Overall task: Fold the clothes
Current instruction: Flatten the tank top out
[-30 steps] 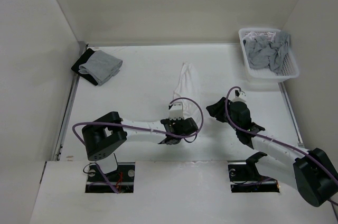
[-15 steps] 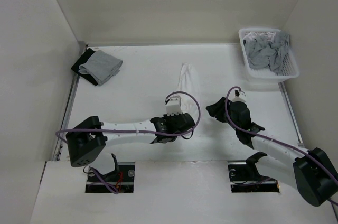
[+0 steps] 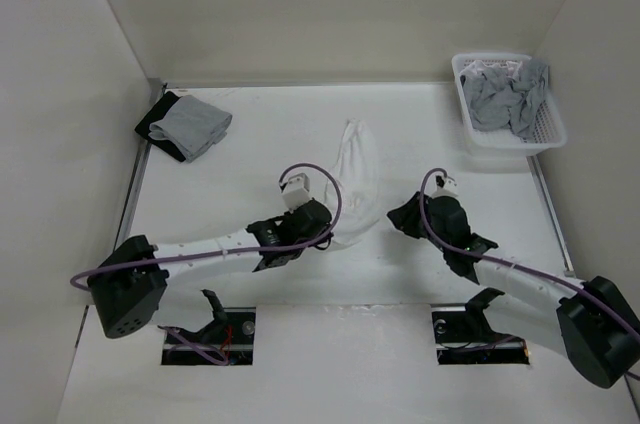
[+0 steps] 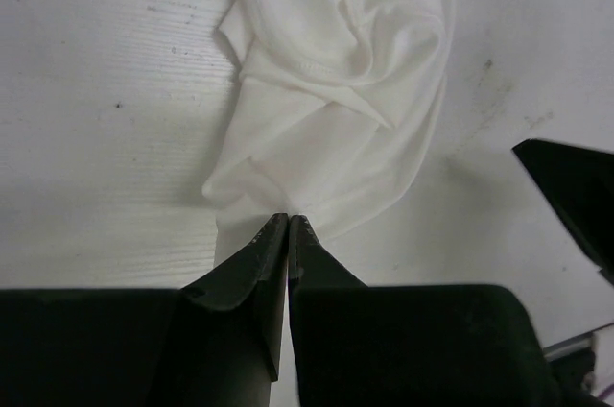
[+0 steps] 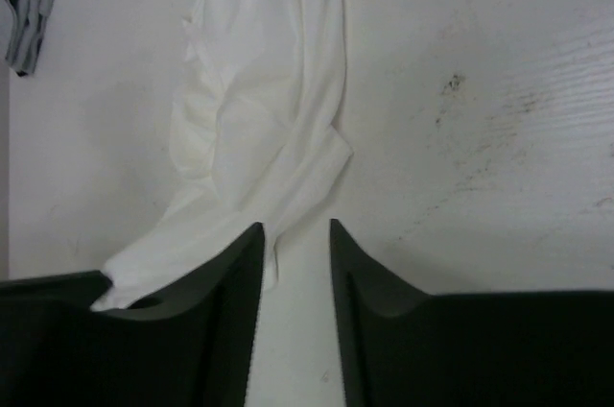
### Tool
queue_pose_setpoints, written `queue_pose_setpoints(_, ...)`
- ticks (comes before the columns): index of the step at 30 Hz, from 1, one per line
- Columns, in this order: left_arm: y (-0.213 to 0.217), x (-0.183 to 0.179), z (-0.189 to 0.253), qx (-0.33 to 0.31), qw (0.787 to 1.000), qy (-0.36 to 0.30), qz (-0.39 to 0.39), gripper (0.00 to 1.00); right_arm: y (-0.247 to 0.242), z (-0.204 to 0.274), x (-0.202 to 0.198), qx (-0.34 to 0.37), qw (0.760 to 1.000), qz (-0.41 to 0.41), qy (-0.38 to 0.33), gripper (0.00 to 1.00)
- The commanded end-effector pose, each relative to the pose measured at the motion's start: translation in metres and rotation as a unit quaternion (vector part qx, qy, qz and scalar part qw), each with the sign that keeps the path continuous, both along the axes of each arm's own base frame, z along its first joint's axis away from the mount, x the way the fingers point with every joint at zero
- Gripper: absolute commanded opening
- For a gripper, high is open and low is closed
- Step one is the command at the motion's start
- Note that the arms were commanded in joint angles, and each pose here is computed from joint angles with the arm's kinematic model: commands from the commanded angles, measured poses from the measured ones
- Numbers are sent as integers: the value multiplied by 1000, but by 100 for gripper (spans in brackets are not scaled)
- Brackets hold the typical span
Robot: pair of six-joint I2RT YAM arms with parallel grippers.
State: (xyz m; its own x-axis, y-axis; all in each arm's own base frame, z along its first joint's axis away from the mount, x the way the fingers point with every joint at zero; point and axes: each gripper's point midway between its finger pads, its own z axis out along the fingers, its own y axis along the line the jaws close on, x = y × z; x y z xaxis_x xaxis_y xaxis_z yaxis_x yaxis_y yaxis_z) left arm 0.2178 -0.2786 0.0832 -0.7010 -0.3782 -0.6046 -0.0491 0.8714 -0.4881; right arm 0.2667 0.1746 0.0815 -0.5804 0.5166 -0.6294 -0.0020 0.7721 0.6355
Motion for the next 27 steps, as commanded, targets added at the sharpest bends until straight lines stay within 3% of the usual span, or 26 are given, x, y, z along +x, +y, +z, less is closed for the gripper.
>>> queue_pose_setpoints(1,-12,9,37,-107,994,-28,6,2,7,-7,-15,-5,1000,16,14,33)
queue_pose_setpoints(4,-2,14,42,-127,991,-35,18,3,11,-19,-15,-14,999,21,36,33)
queue_pose_setpoints(8,17,21,43,-132,990,-46,36,4,24,-17,2,-2,999,20,33,56)
queue_pose_setpoints(12,30,20,37,-126,990,-45,44,4,45,-14,31,27,999,25,36,58)
queue_pose_setpoints(16,41,21,42,-126,989,-59,45,3,60,-22,57,54,997,11,58,48)
queue_pose_setpoints(19,42,26,54,-121,989,-79,38,3,73,-22,74,83,994,16,65,29)
queue_pose_setpoints(22,39,36,79,-119,986,-113,25,3,68,1,99,104,994,-6,17,5)
queue_pose_setpoints(27,50,63,158,-110,972,-208,28,3,51,86,80,103,993,15,-59,0)
